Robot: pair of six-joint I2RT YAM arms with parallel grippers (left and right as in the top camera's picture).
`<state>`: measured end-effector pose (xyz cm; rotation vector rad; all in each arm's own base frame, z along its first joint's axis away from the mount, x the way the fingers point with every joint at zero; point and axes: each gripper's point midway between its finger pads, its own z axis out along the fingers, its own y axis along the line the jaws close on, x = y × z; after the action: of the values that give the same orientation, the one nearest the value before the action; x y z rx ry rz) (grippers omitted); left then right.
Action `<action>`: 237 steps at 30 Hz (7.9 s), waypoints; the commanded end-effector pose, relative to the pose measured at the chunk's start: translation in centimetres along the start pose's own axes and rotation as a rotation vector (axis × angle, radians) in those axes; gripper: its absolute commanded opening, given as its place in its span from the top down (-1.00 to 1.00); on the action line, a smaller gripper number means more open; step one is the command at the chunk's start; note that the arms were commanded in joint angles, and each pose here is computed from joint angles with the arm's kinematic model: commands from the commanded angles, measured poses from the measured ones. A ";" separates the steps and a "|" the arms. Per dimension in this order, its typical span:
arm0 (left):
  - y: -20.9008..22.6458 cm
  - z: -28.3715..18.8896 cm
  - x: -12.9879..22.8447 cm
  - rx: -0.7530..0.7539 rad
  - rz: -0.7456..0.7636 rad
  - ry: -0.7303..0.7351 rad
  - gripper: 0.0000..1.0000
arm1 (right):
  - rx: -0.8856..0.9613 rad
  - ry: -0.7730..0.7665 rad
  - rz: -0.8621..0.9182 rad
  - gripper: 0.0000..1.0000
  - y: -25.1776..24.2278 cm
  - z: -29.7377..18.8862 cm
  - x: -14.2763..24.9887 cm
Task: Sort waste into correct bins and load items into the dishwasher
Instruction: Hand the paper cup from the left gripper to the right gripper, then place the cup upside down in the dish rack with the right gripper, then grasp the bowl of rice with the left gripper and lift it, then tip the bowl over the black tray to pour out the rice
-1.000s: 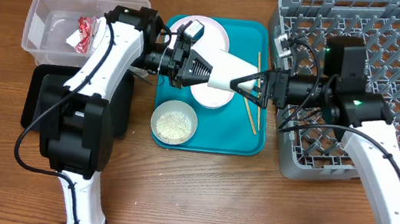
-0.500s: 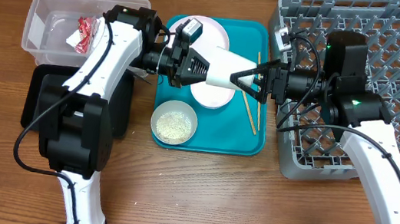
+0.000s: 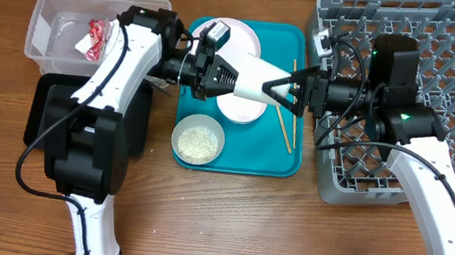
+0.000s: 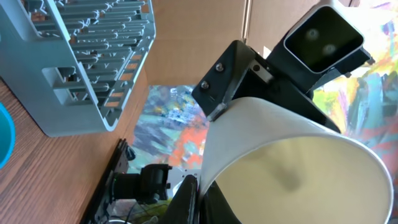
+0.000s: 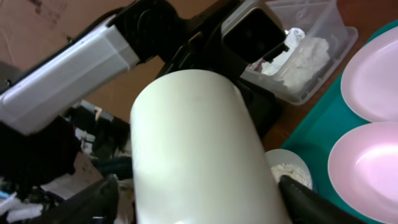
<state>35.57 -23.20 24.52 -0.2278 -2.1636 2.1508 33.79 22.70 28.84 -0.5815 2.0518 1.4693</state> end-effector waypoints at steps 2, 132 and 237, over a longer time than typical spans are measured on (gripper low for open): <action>-0.4 -0.1 -0.5 0.020 0.055 -0.009 0.92 | -0.028 -0.005 -0.035 -0.79 1.2 -0.2 -0.6; 20.5 -3.7 7.7 -1.594 0.096 0.067 0.92 | 1.235 0.120 0.643 -1.00 -10.7 -19.4 4.8; 3.8 -26.3 4.8 -0.324 0.095 -0.636 0.92 | 1.234 0.169 0.647 -1.00 -10.3 -19.5 5.7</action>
<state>34.92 5.10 17.50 0.7448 -2.6905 2.0667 32.29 0.79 22.11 0.5235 2.8979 0.1364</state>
